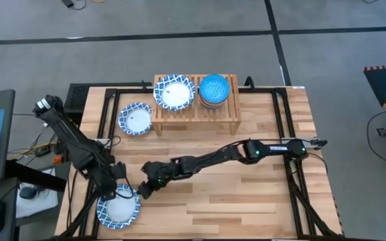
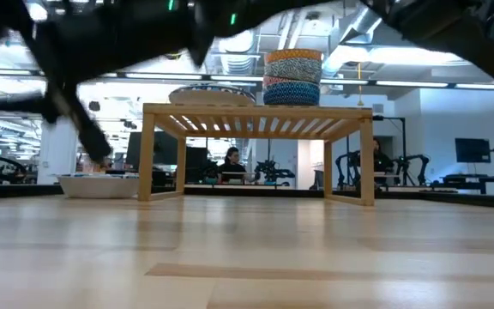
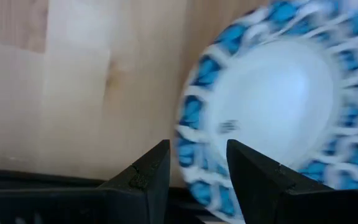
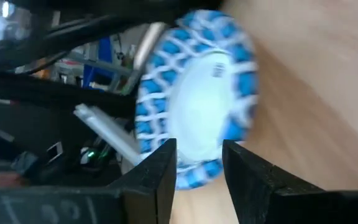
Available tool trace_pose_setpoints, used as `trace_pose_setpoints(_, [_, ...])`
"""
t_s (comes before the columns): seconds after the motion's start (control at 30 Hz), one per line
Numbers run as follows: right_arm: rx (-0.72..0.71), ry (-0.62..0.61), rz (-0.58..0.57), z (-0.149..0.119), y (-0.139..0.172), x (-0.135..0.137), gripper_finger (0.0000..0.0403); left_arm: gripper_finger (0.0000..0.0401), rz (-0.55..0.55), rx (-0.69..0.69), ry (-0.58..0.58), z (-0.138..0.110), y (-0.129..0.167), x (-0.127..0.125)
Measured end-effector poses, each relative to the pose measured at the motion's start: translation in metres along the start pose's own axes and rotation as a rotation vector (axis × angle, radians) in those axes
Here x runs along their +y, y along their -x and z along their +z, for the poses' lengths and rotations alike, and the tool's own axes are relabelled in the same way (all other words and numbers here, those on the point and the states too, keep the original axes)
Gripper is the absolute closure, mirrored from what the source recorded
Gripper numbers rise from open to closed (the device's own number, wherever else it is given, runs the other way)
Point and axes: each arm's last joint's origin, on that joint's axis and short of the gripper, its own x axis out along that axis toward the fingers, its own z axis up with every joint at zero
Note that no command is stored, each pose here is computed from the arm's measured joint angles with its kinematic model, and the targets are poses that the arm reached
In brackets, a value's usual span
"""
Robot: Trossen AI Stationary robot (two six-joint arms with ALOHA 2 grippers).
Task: Place and stack bowls onto a shelf
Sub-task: Stack the bottom white patterned bowl on top of the white patterned bowl on the shelf
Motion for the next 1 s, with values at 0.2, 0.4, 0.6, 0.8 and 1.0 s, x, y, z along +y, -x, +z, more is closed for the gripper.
trace_pose_setpoints(0.2, [-0.009,0.083,0.05,0.001,0.02,0.032,0.0248,0.026,0.077,0.047,-0.069,-0.002,-0.032,0.007])
trace_pose_setpoints(0.4, [0.001,0.096,0.042,0.001,0.025,0.036,0.0248,0.0276,0.146,0.089,-0.071,-0.005,-0.049,0.014])
trace_pose_setpoints(0.6, [0.049,0.103,-0.026,-0.005,0.026,0.032,0.0248,0.0368,0.152,0.089,-0.052,-0.006,-0.054,0.016])
trace_pose_setpoints(0.8, [0.084,0.131,-0.059,-0.011,0.026,0.031,0.0248,0.0398,0.13,0.07,0.035,-0.003,-0.052,0.011])
trace_pose_setpoints(1.0, [0.099,0.151,-0.043,-0.007,0.035,0.039,0.0248,0.0396,0.075,0.009,0.088,0.006,-0.033,-0.008])
